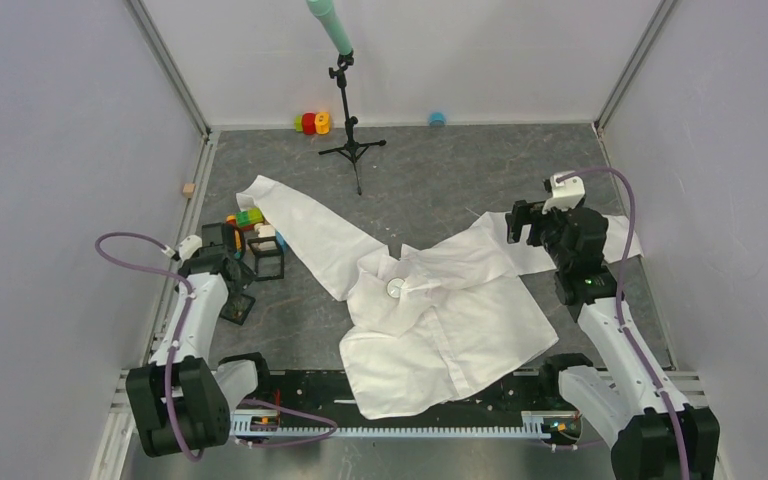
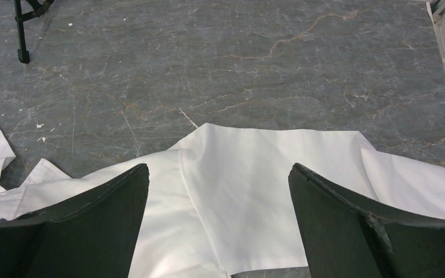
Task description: Pin the brooch onto the clothing
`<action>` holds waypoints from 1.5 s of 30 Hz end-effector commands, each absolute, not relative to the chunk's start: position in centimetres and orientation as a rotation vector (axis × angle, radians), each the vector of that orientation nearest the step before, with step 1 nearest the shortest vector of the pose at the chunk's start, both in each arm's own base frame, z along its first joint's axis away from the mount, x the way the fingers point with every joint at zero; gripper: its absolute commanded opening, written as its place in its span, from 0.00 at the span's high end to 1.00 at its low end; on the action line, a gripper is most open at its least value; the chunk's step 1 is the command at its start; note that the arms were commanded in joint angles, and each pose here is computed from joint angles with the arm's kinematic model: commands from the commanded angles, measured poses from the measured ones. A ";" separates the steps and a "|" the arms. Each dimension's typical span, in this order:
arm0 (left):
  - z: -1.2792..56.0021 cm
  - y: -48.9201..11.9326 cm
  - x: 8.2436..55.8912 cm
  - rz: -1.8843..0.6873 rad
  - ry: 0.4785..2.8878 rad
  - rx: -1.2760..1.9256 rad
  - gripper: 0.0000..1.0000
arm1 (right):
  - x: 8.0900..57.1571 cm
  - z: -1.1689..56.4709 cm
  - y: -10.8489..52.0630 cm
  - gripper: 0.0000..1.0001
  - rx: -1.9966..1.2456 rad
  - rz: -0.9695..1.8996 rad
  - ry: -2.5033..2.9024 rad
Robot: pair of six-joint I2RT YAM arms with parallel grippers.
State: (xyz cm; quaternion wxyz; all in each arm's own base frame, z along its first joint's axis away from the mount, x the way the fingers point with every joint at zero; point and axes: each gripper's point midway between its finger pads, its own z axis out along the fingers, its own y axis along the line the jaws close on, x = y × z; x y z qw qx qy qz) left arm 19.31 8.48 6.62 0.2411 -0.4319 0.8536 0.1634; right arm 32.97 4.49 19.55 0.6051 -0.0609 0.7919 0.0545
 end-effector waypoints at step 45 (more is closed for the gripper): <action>5.7 7.1 22.7 0.227 2.207 -1.295 0.79 | 33.1 19.0 3.7 0.05 -0.100 0.146 1.818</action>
